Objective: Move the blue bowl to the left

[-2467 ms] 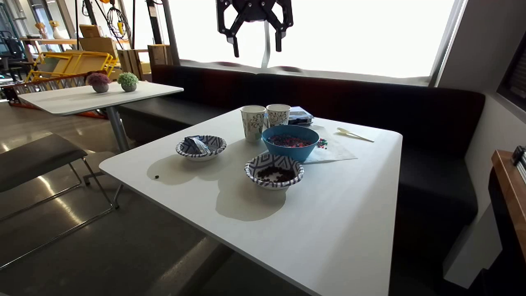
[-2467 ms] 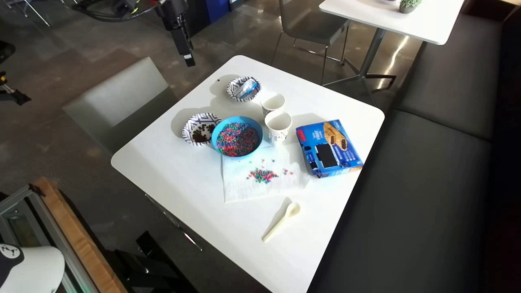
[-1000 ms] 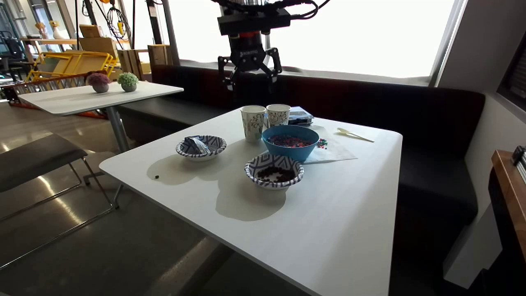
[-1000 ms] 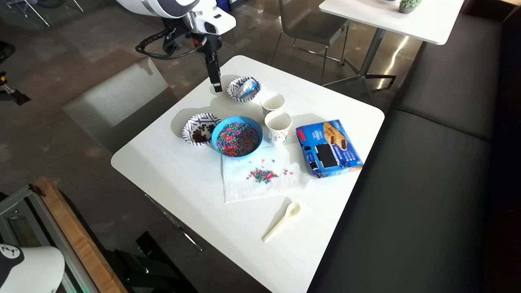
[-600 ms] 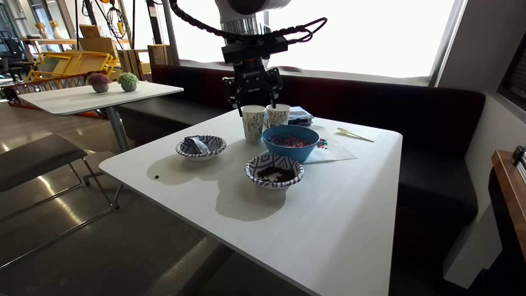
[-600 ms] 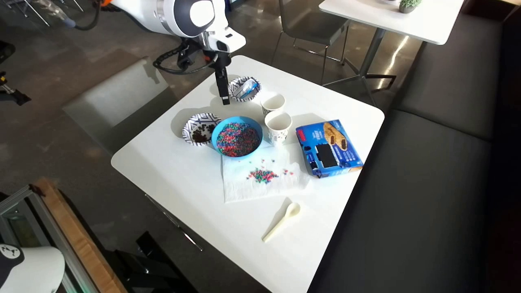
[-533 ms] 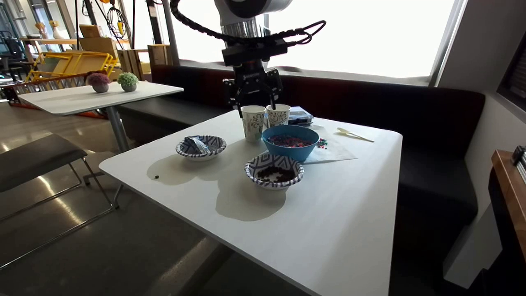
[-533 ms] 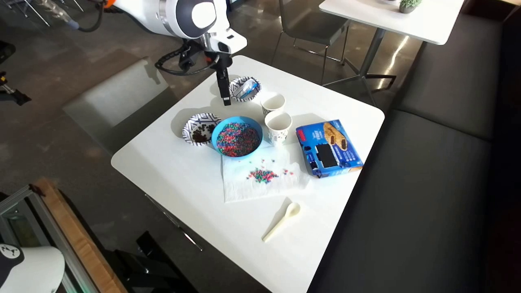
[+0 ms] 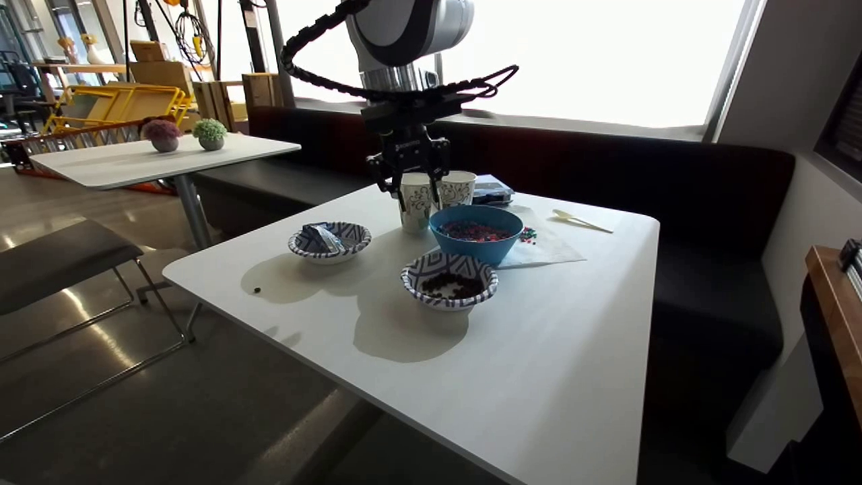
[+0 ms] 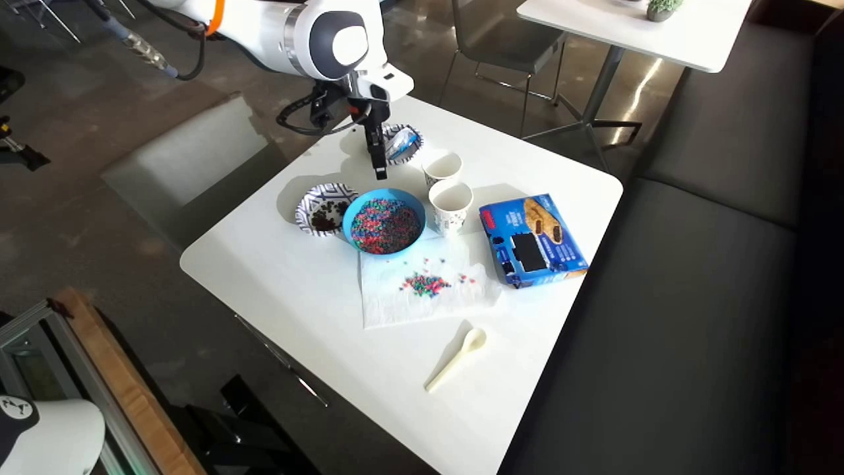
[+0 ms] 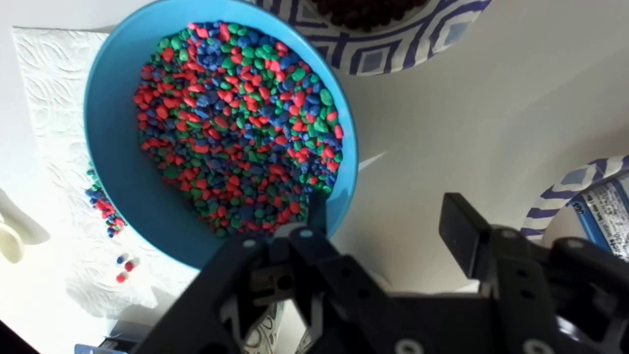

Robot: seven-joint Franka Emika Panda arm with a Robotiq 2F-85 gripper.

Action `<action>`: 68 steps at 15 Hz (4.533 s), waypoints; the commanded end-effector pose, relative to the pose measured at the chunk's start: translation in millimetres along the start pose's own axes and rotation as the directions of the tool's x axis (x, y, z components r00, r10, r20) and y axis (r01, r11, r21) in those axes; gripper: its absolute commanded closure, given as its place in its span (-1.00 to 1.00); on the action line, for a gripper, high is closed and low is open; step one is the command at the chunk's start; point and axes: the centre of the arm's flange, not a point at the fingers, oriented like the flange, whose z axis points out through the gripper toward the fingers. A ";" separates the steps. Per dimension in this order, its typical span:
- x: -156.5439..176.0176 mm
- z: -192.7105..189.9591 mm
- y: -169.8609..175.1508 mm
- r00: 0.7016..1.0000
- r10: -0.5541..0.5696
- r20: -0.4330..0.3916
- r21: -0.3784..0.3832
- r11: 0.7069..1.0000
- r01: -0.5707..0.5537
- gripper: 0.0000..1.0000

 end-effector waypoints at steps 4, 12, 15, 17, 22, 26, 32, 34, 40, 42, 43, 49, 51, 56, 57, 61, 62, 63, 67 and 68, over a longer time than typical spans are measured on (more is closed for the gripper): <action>17.9 26.2 -19.0 0.999 -0.004 0.038 -0.027 1.000 0.005 -0.12; 22.3 43.0 -20.0 0.994 0.030 0.103 -0.099 0.995 -0.019 -0.12; 26.5 47.9 -20.7 0.994 0.038 0.103 -0.113 0.993 -0.026 -0.03; 29.4 51.5 -21.4 0.994 0.040 0.099 -0.117 0.993 -0.028 0.01; 31.0 58.8 -26.1 0.995 0.040 0.087 -0.122 0.992 -0.029 0.14; 27.8 60.7 -27.2 0.995 0.044 0.091 -0.138 0.990 -0.031 0.32; 21.5 61.5 -25.0 0.995 0.049 0.090 -0.160 0.986 -0.034 0.98; 17.8 61.0 -23.9 0.995 0.051 0.091 -0.168 0.985 -0.036 1.00; 4.4 52.6 -31.6 0.996 0.037 0.085 -0.169 0.985 -0.022 0.97; 1.8 49.2 -32.5 0.996 0.042 0.077 -0.178 0.984 -0.028 0.97; 0.1 47.4 -32.8 0.996 0.049 0.079 -0.184 0.982 -0.034 0.97; -10.0 38.2 -35.1 0.996 0.070 0.046 -0.257 0.965 -0.056 0.97; -13.7 34.8 -36.7 0.997 0.070 0.041 -0.284 0.957 -0.056 0.97; -16.4 30.9 -40.2 0.997 0.073 0.038 -0.325 0.944 -0.057 0.97; -16.2 30.2 -40.3 0.997 0.072 0.038 -0.331 0.942 -0.055 0.97; -8.6 23.9 -40.4 0.998 0.058 0.029 -0.351 0.935 -0.045 0.97; -6.4 21.7 -41.5 0.998 0.051 0.020 -0.354 0.934 -0.041 0.97; -4.5 19.4 -42.5 0.999 0.047 0.017 -0.356 0.934 -0.038 0.97; 0.7 10.9 -52.5 1.000 0.014 0.004 -0.342 0.940 -0.012 0.97; 1.0 9.0 -55.0 1.000 0.010 0.001 -0.339 0.941 -0.009 0.97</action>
